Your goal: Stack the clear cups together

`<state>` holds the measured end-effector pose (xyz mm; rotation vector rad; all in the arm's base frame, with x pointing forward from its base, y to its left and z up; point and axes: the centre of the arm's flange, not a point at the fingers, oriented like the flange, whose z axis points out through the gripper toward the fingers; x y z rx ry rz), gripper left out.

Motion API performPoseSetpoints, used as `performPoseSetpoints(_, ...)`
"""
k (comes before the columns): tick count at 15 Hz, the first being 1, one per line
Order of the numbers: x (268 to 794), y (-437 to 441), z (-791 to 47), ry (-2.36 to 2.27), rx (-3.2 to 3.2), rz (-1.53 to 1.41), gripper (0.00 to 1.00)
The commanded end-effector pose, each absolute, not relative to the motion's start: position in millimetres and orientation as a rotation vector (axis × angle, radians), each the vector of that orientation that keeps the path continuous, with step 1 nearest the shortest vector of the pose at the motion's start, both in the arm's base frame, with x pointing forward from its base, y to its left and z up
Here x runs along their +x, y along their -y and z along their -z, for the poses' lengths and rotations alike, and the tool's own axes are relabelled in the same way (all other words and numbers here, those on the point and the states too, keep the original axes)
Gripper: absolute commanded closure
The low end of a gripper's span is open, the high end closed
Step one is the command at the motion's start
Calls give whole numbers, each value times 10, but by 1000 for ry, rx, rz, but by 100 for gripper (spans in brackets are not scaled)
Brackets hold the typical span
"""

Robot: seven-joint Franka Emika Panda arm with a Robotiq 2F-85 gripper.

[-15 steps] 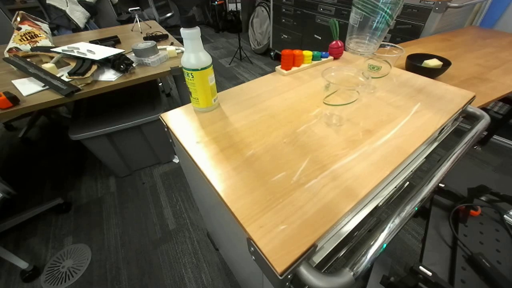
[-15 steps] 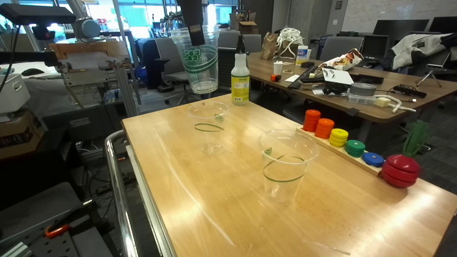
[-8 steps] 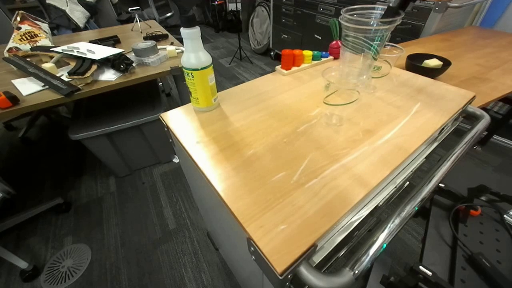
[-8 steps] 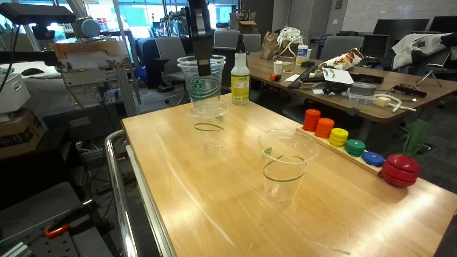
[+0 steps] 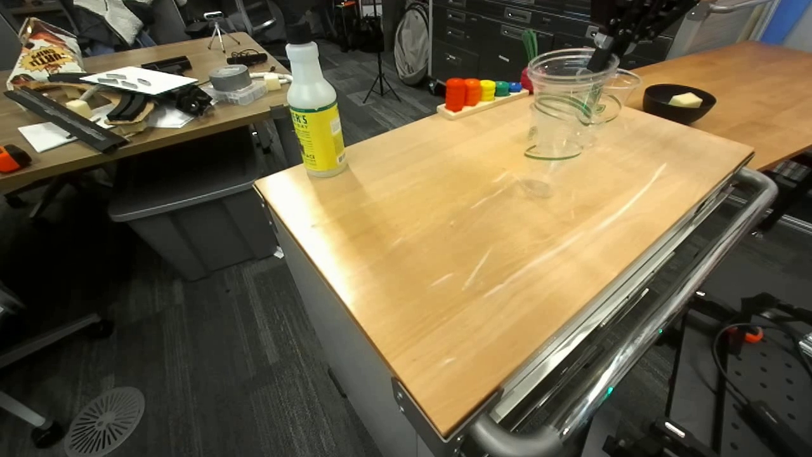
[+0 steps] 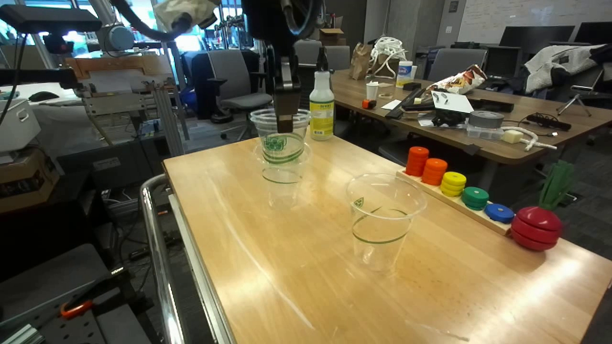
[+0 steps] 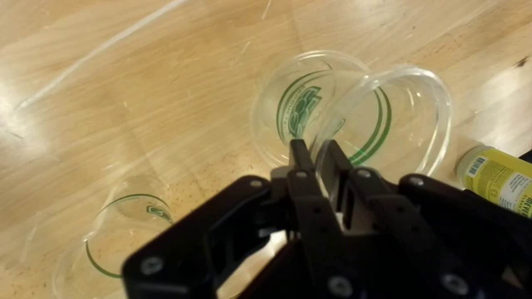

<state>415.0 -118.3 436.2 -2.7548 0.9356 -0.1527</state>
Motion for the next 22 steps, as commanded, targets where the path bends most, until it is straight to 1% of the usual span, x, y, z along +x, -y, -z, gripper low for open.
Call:
performPoseSetpoints(1, 4218, 1194, -4414, -901, -2737, 209, 53)
performPoseSetpoints(2, 4217, 1184, -4429, -892, -2740, 220, 44)
performPoseSetpoints(7, 4236, 1138, -4437, -888, -2802, 264, 7)
performPoseSetpoints(8, 4256, 1158, -4443, -944, -2826, 288, 1)
performPoseSetpoints(12, 4229, 1300, -4505, -1167, -2886, 418, 0)
performPoseSetpoints(17, 4256, 1673, -4467, -1346, -2867, 412, 0)
performPoseSetpoints(22, 4519, 1988, -4370, -1373, -2831, 392, 0)
